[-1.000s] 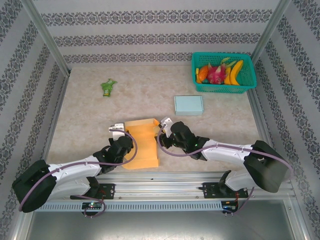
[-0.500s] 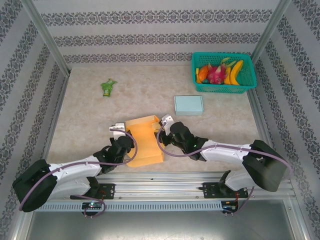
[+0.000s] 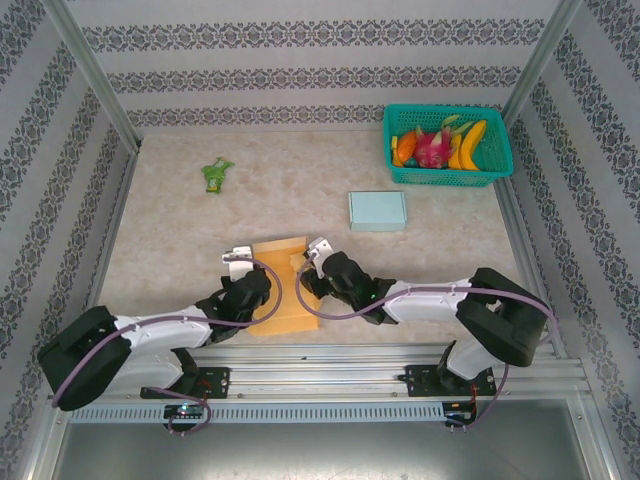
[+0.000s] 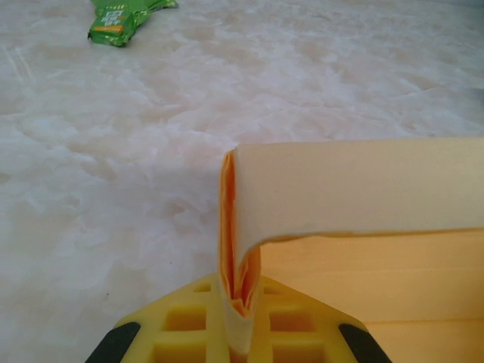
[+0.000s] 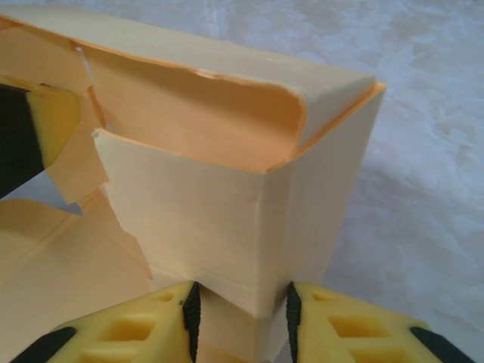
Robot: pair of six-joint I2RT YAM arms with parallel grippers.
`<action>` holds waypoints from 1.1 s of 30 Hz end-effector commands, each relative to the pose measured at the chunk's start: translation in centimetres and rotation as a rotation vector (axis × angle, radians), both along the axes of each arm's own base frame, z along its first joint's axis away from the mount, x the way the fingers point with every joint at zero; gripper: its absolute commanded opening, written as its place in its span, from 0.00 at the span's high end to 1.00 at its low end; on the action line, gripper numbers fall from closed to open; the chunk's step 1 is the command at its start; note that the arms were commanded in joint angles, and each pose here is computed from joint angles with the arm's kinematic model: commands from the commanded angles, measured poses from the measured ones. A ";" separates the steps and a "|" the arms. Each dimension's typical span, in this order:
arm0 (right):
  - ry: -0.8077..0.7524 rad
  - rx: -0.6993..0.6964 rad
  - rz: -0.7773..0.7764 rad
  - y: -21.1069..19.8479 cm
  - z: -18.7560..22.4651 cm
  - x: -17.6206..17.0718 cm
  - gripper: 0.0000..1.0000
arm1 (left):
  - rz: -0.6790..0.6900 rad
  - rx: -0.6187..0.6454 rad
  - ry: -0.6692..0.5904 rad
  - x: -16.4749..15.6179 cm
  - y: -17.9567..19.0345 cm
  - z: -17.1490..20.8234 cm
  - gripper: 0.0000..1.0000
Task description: Fold the paper box
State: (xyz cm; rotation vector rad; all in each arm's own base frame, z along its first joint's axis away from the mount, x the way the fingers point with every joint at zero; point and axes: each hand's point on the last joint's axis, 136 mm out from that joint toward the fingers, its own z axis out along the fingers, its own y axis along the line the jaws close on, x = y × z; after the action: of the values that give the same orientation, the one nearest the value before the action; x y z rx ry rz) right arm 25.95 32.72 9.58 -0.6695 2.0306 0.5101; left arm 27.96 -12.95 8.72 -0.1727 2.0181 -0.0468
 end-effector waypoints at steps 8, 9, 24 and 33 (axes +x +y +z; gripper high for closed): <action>-0.125 0.050 -0.187 0.2 1.4 3.5 0.70 | -0.053 -0.063 -0.023 0.4 -2.5 1.0 1.00; -0.134 0.049 -0.192 0.1 1.3 3.7 0.71 | -0.053 -0.062 -0.021 0.4 -2.5 1.0 1.00; -0.171 0.117 -0.127 -0.5 0.9 5.4 0.74 | -0.106 -0.079 -0.004 0.0 -3.6 0.9 1.00; -0.164 0.104 -0.173 -2.6 0.7 6.6 0.77 | -0.128 -0.091 -0.003 -0.2 -3.8 1.2 1.00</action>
State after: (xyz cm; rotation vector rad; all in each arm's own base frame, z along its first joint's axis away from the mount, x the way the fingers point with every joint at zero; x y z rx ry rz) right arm 32.11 30.32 8.92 -0.4747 1.9179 0.4327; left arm 27.80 -14.93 8.69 -0.1366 2.0394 -0.1332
